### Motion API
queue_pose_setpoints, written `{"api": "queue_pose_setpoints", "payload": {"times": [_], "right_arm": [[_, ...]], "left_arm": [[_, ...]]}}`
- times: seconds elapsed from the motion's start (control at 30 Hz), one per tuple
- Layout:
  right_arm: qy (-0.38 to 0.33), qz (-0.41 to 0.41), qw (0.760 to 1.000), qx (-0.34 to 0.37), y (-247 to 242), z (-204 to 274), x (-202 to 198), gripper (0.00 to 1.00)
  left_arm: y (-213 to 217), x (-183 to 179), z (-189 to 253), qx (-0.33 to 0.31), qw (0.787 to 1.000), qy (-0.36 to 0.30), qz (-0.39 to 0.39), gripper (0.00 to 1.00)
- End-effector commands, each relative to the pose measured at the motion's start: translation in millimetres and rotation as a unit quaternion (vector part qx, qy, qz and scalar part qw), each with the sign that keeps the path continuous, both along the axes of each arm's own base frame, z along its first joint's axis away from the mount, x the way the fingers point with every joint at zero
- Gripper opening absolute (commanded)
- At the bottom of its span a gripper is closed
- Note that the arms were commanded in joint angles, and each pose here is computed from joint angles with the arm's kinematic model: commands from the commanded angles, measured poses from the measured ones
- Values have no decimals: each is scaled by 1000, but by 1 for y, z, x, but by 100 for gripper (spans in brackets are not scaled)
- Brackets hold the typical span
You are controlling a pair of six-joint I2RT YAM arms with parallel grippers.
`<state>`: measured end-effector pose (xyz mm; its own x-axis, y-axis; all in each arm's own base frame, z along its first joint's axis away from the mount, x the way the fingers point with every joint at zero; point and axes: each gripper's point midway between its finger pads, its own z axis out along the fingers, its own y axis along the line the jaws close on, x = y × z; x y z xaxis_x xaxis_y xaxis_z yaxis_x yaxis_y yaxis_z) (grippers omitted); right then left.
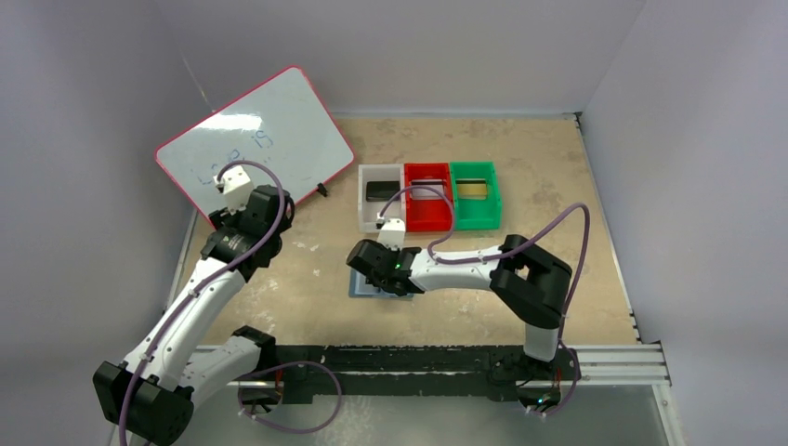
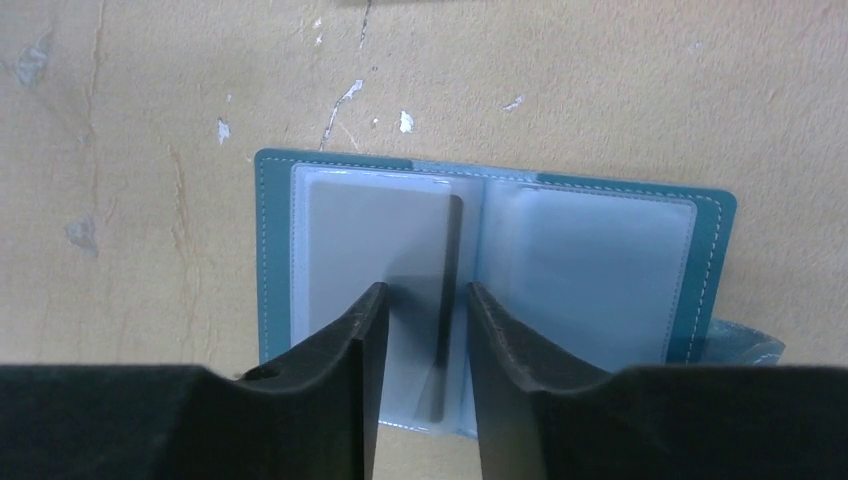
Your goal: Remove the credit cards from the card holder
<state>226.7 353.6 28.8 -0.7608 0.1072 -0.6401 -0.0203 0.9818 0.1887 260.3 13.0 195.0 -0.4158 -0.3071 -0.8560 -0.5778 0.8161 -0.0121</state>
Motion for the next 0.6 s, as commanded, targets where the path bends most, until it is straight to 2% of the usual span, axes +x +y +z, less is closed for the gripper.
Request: {"api": "queue_pose_setpoints", "payload": {"times": [0.0, 0.07, 0.2, 0.3, 0.43, 0.57], "right_arm": [[-24, 14, 1000, -1, 3, 20, 7, 44], [-32, 18, 999, -1, 5, 27, 8, 52], [-36, 18, 999, -5, 6, 32, 9, 60], [-35, 22, 999, -13, 10, 32, 8, 69], [-26, 17, 999, -32, 10, 22, 7, 70], [-15, -2, 998, -57, 1, 8, 5, 67]], "left_arm": [[1, 4, 5, 1, 1000, -10, 1, 78], [1, 4, 6, 1, 1000, -11, 0, 78], [1, 4, 7, 0, 1000, -14, 0, 78], [1, 3, 7, -2, 1000, -17, 1, 78], [1, 2, 8, -3, 1000, -16, -1, 78], [1, 2, 8, -5, 1000, -20, -1, 78]]}}
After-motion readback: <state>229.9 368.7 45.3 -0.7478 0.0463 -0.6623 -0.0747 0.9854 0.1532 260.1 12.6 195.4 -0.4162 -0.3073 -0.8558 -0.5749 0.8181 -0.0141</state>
